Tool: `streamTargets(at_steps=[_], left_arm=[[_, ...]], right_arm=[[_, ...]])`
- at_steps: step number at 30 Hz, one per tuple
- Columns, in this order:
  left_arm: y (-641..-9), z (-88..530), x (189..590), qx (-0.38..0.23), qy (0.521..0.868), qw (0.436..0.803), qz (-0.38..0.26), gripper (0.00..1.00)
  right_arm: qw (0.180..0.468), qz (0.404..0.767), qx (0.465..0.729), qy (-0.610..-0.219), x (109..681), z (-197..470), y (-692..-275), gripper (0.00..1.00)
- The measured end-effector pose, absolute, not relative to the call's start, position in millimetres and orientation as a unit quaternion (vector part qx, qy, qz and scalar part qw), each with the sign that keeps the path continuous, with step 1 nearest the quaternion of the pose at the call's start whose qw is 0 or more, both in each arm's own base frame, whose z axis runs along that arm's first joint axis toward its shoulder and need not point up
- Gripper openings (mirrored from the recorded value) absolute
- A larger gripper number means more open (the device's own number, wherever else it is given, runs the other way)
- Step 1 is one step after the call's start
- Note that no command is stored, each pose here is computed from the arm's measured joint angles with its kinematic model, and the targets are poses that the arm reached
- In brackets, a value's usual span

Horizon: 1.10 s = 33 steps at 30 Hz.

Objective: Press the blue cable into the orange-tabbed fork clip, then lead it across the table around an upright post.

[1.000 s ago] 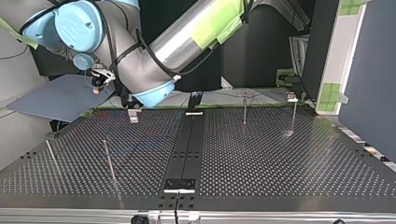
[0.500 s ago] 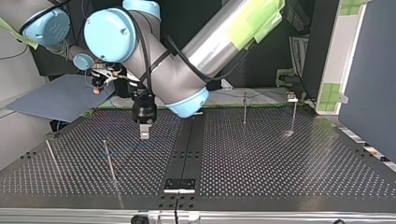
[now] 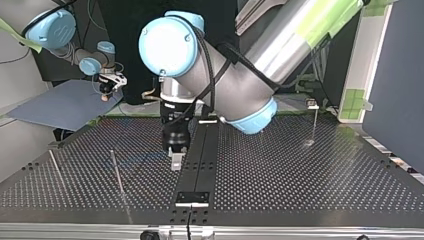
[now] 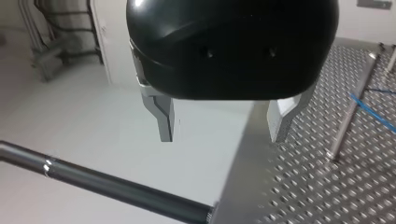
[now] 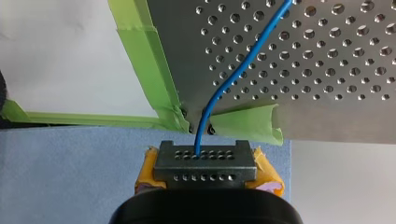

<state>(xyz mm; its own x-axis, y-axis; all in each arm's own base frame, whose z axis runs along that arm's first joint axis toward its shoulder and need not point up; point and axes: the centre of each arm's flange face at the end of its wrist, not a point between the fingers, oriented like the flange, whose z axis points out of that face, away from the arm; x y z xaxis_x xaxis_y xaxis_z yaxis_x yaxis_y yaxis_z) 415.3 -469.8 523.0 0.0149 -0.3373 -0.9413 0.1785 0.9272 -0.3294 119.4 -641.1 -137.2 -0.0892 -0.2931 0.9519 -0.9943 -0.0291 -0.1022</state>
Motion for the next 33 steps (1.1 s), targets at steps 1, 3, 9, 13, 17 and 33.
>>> streamTargets(at_steps=[1,3,9,13,17,33], left_arm=[[-469.0,524.9,413.2,-0.056,0.675,0.712,-0.186,0.98],[-467.4,529.5,407.8,-0.049,0.669,0.715,-0.194,0.98],[-468.6,525.9,400.3,-0.032,0.661,0.718,-0.216,0.98],[-471.9,514.0,400.2,-0.022,0.660,0.715,-0.229,0.98],[-475.3,501.8,399.9,-0.013,0.659,0.712,-0.243,0.98],[-476.8,450.8,400.3,0.000,0.659,0.707,-0.259,0.98]], right_arm=[[0.385,0.455,0.555,-0.580,119.7,-137.2,-641.0,0.00],[0.384,0.455,0.557,-0.579,120.5,-137.2,-640.7,0.00],[0.383,0.455,0.559,-0.577,121.9,-137.1,-640.3,0.00],[0.383,0.455,0.560,-0.577,122.2,-137.2,-640.1,0.00],[0.382,0.455,0.560,-0.577,122.5,-137.1,-640.1,0.00],[0.381,0.456,0.561,-0.576,124.2,-137.1,-639.8,0.00]])
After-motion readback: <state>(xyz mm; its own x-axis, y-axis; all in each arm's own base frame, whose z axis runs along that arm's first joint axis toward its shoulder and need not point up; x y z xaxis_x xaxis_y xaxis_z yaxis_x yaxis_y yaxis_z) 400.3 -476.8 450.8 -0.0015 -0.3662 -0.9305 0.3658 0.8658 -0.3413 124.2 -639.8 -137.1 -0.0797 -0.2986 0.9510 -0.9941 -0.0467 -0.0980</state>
